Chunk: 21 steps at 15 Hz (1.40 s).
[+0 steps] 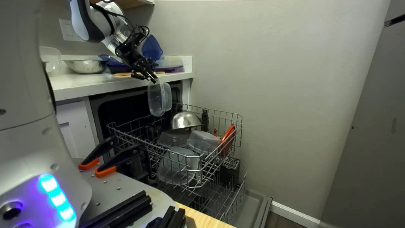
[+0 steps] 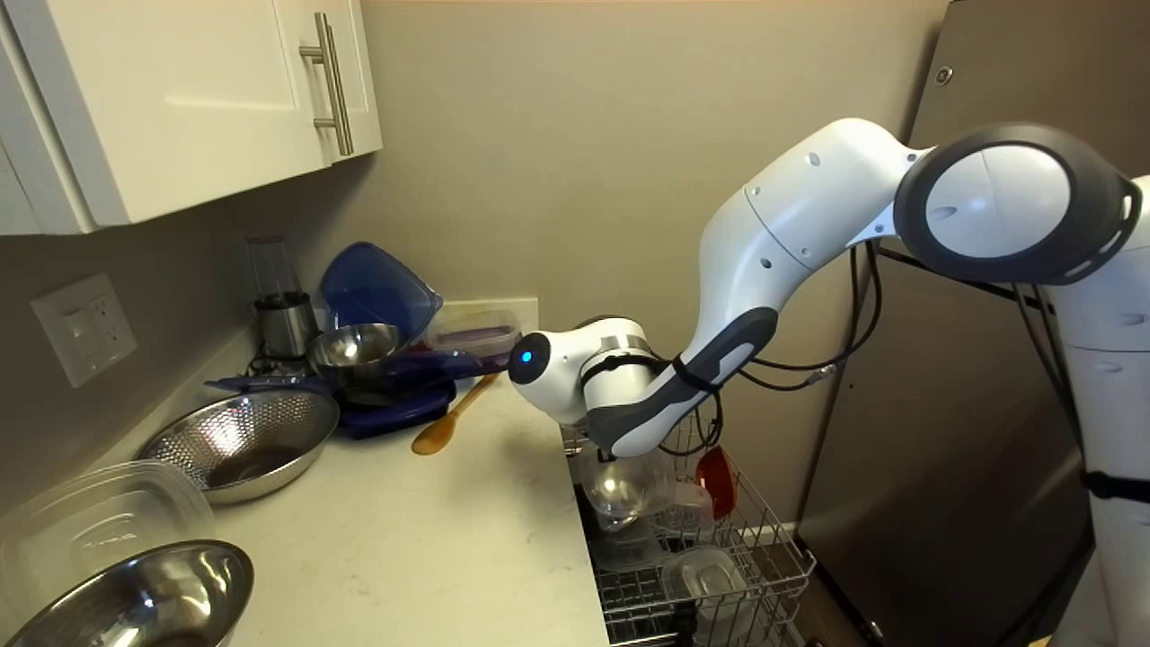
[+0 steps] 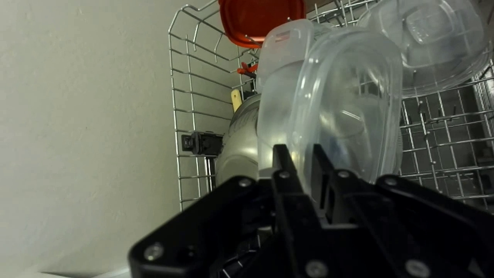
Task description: Pick up the clear bowl from the front of the counter and put it in the dishwasher.
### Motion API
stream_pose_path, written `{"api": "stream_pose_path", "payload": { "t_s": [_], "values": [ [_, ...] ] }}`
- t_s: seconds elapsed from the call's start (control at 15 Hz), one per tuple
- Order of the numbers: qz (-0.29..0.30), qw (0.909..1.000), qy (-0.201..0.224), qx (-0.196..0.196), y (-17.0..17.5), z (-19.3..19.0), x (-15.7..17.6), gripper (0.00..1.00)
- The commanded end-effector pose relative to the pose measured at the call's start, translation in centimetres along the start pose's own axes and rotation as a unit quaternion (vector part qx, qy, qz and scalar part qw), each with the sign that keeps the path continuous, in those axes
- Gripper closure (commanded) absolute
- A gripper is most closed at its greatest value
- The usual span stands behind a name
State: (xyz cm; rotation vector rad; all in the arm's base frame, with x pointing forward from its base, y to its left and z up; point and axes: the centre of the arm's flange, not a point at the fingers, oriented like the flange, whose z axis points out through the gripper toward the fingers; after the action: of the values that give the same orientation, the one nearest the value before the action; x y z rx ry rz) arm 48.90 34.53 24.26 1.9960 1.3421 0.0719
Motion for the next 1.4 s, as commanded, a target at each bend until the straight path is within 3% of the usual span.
{"api": "stream_pose_path", "payload": {
  "t_s": [0.0, 0.2, 0.27, 0.47, 1.0, 1.07, 1.2, 1.33],
  "values": [
    [-0.017, 0.9982, 0.05, 0.027, 1.6, -1.5, -1.8, 0.96],
    [0.013, 0.9934, 0.085, 0.076, 3.8, -2.7, -3.4, 0.96],
    [0.015, 0.9965, 0.067, 0.048, 2.7, -1.5, -0.4, 0.84],
    [0.024, 0.9949, 0.077, 0.061, 4.2, -2.0, -1.7, 0.84],
    [0.021, 0.9948, 0.077, 0.063, 3.7, -2.1, -1.7, 0.84],
    [0.021, 0.9948, 0.077, 0.063, 3.7, -2.1, -1.7, 0.96],
    [-0.039, 0.9875, 0.126, 0.087, 3.0, -1.3, -1.8, 0.96],
    [-0.089, 0.9831, 0.129, 0.095, 2.4, 0.2, -2.4, 0.96]
  ]
}}
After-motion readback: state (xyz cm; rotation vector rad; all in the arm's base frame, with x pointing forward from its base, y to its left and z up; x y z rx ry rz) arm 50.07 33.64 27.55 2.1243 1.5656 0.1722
